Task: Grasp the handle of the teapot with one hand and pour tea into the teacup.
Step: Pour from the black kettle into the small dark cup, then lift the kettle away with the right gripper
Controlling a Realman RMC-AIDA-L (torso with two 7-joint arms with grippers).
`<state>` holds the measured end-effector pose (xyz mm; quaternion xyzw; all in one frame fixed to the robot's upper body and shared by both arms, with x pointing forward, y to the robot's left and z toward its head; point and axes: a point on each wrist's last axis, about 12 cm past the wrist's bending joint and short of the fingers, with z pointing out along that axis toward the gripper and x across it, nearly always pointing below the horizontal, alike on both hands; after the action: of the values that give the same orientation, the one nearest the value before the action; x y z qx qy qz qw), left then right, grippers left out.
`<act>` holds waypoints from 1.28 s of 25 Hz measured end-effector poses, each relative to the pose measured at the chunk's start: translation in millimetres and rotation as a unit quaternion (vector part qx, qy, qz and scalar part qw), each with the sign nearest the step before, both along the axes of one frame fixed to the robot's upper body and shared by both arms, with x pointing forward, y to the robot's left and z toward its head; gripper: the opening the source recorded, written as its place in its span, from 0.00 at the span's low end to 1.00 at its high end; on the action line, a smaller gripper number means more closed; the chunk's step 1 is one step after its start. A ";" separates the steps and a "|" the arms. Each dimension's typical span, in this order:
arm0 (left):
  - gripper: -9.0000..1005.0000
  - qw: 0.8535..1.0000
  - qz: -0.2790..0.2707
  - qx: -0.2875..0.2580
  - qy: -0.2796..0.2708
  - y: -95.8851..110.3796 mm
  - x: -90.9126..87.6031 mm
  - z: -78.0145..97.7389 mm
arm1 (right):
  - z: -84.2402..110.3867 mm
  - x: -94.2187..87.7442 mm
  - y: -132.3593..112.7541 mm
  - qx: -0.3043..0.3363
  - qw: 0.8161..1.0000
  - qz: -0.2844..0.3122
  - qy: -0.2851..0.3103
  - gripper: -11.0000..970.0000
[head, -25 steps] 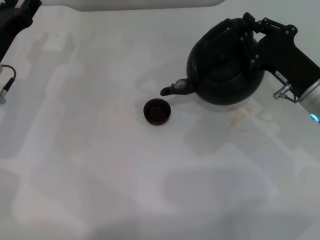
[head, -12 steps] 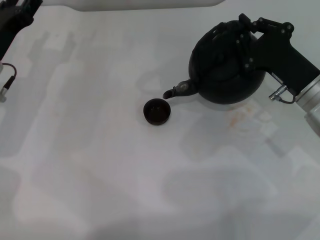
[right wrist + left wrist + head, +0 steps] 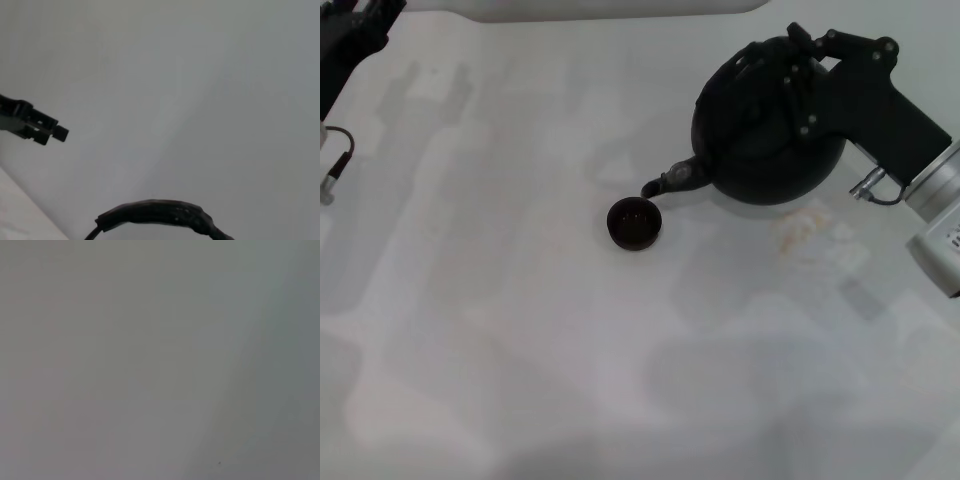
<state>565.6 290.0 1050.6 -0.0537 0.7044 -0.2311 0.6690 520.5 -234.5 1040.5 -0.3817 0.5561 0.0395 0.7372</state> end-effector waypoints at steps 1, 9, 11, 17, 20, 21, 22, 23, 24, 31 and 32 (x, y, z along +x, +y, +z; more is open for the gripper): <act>0.71 1.000 0.000 0.000 0.000 0.0 -0.1 -0.1 | -0.6 -0.7 0.6 -0.004 1.000 0.002 -0.001 0.14; 0.71 1.000 0.002 0.001 0.007 0.7 -1.4 -3.0 | -2.8 -1.8 2.8 -0.032 0.999 0.004 -0.014 0.14; 0.71 1.000 0.001 0.001 0.007 0.3 -1.5 -3.2 | -3.4 -2.5 3.8 -0.042 0.999 0.006 -0.019 0.14; 0.71 1.000 -0.001 0.001 0.008 -0.6 -1.7 -3.8 | -4.3 -2.6 4.1 -0.062 0.998 0.005 -0.030 0.13; 0.71 1.000 -0.002 0.002 0.010 -0.8 -1.9 -4.3 | -3.9 -2.2 4.2 -0.063 0.998 0.005 -0.032 0.13; 0.71 1.000 -0.002 0.002 0.010 -0.8 -1.9 -4.4 | -3.8 -1.9 4.4 -0.064 0.997 0.005 -0.033 0.13; 0.71 1.000 -0.002 0.002 0.010 -0.9 -1.8 -4.3 | -3.6 -1.7 4.6 -0.066 0.997 0.005 -0.035 0.13; 0.71 1.000 -0.002 0.002 0.010 -1.0 -1.6 -4.2 | -3.6 -1.7 4.6 -0.069 0.997 0.005 -0.037 0.13; 0.71 1.000 -0.002 0.003 0.010 -1.0 -1.6 -4.2 | -3.6 -1.7 4.6 -0.071 0.997 0.005 -0.039 0.13; 0.71 1.000 -0.003 0.003 0.013 -1.7 -1.3 -5.3 | -1.9 0.7 6.4 -0.073 0.996 0.007 -0.043 0.13; 0.71 1.000 -0.003 0.003 0.014 -1.8 -1.2 -5.7 | -1.7 1.0 6.7 -0.073 0.996 0.008 -0.044 0.13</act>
<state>564.4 288.2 1044.9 -0.0524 0.7143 -0.2302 0.6589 521.5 -227.9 1038.8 -0.4402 0.5218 -0.0121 0.7307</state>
